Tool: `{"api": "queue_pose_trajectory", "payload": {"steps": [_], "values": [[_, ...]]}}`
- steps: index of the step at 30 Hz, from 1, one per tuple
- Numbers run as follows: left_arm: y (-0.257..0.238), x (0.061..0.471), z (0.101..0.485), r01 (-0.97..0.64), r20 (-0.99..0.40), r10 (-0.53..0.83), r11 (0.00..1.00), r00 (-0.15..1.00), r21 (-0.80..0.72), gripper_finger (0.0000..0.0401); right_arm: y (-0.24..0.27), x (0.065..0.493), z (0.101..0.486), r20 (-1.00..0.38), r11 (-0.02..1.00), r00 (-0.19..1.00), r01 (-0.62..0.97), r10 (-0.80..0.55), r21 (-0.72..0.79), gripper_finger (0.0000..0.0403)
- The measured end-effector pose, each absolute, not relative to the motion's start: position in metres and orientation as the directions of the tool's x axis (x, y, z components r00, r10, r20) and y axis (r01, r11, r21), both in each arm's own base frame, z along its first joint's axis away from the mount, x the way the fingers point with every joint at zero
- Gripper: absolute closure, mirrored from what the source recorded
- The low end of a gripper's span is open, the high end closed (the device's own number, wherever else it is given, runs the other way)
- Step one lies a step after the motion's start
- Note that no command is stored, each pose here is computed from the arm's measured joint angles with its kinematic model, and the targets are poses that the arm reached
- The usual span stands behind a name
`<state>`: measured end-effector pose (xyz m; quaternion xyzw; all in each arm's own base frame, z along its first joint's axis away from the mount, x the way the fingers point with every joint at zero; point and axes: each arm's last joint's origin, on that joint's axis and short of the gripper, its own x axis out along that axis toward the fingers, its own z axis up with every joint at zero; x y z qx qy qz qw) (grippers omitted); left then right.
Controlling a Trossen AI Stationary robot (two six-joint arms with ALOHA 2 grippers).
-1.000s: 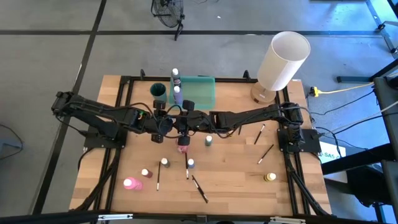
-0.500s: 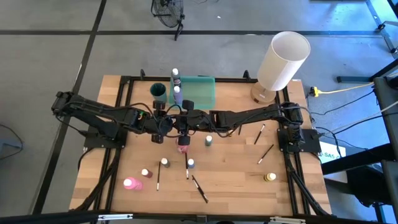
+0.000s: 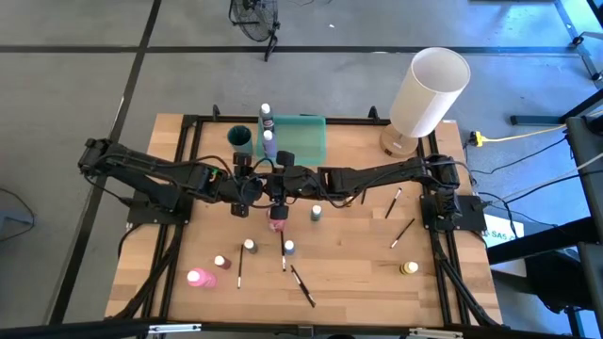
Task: Pick & Place Paint Supplies
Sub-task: Put the small blue paint bottle into the green bin
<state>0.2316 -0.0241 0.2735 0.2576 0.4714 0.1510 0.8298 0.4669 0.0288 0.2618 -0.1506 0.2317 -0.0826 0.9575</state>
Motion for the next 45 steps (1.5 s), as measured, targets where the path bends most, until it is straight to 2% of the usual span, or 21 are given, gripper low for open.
{"api": "queue_pose_trajectory", "payload": {"steps": [5,9,23,26,33,39,42,45], "values": [[-0.026,0.232,0.274,0.003,-0.727,0.438,0.856,0.529,0.518,0.0190,0.028,0.467,0.260,-0.431,0.942,0.874,0.082,-0.225,-0.324,0.0287],[-0.028,0.233,0.274,0.039,-0.745,0.398,0.869,0.536,0.493,0.0179,0.030,0.467,0.258,-0.439,0.943,0.871,0.075,-0.220,-0.324,0.0287],[-0.017,0.223,0.286,-0.118,-0.536,0.704,0.650,0.467,0.751,0.0191,0.022,0.459,0.248,-0.521,0.913,0.769,0.200,-0.371,-0.356,0.0287],[-0.015,0.216,0.287,-0.133,-0.506,0.752,0.604,0.422,0.786,0.0191,0.022,0.453,0.243,-0.573,0.904,0.716,0.199,-0.398,-0.380,0.0287],[-0.008,0.205,0.283,-0.150,-0.570,0.742,0.646,0.353,0.749,0.0191,0.016,0.430,0.246,-0.621,0.817,0.535,0.310,-0.573,-0.486,0.0287],[0.000,0.202,0.274,-0.147,-0.584,0.755,0.641,0.297,0.754,0.0191,0.013,0.408,0.261,-0.628,0.764,0.435,0.362,-0.645,-0.534,0.0287],[0.004,0.201,0.270,-0.159,-0.596,0.755,0.646,0.273,0.746,0.0191,0.007,0.394,0.273,-0.601,0.707,0.372,0.377,-0.708,-0.598,0.0287],[0.008,0.200,0.265,-0.166,-0.633,0.731,0.678,0.256,0.716,0.0191,-0.006,0.371,0.295,-0.541,0.607,0.276,0.395,-0.794,-0.690,0.0287]]}}
